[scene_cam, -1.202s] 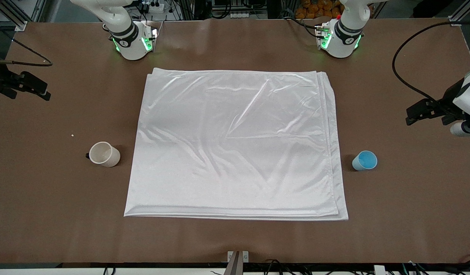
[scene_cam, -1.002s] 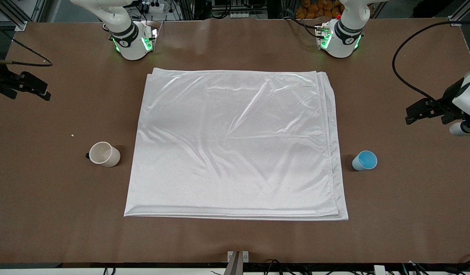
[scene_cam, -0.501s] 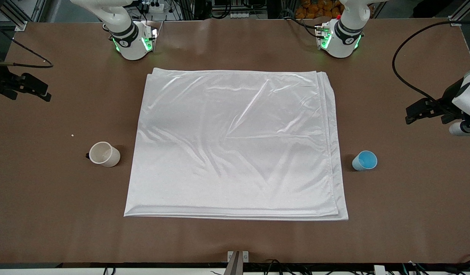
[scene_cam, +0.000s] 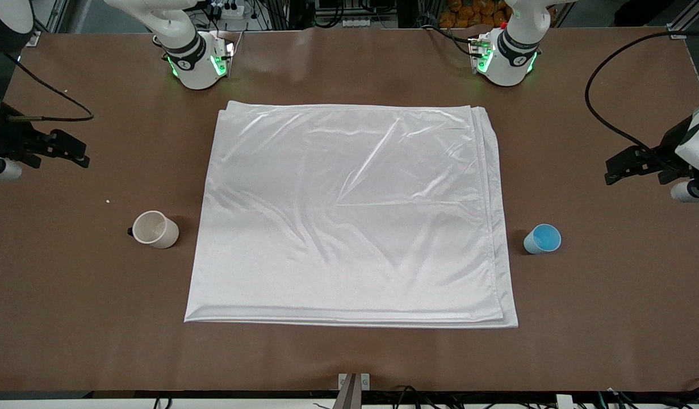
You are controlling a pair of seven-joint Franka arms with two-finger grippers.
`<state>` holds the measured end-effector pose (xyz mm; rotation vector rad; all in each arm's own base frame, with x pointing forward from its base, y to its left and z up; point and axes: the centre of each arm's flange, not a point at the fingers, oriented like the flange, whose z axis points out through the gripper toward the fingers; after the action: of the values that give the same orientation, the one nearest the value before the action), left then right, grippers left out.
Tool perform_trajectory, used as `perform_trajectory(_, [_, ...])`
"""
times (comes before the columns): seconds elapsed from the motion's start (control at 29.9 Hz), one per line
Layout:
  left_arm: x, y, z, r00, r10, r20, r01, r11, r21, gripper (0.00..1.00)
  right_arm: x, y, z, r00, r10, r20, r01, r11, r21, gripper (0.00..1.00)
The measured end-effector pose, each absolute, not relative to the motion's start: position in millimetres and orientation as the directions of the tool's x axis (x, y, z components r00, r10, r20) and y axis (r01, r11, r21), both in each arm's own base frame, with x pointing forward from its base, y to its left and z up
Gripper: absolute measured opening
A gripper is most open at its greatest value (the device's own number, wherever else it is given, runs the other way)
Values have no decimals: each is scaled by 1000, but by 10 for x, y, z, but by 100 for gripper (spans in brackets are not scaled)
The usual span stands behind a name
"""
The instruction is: Place blue cup into white mug on cloth
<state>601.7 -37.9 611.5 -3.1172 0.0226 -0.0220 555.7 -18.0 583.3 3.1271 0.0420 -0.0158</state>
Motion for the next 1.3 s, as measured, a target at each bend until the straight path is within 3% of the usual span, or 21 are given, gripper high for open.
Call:
perform_trajectory(0.6, [6161, -358, 5745, 999, -14, -50, -15, -1000, -17, 100, 5542, -485, 4992, 957, 288, -24, 288, -958, 8, 100])
perform_trajectory(1.3, [6399, -123, 5183, 996, 10, -84, 7, -999, -38, 100, 5753, -954, 3920, 739, 671, -63, 669, -742, -46, 100])
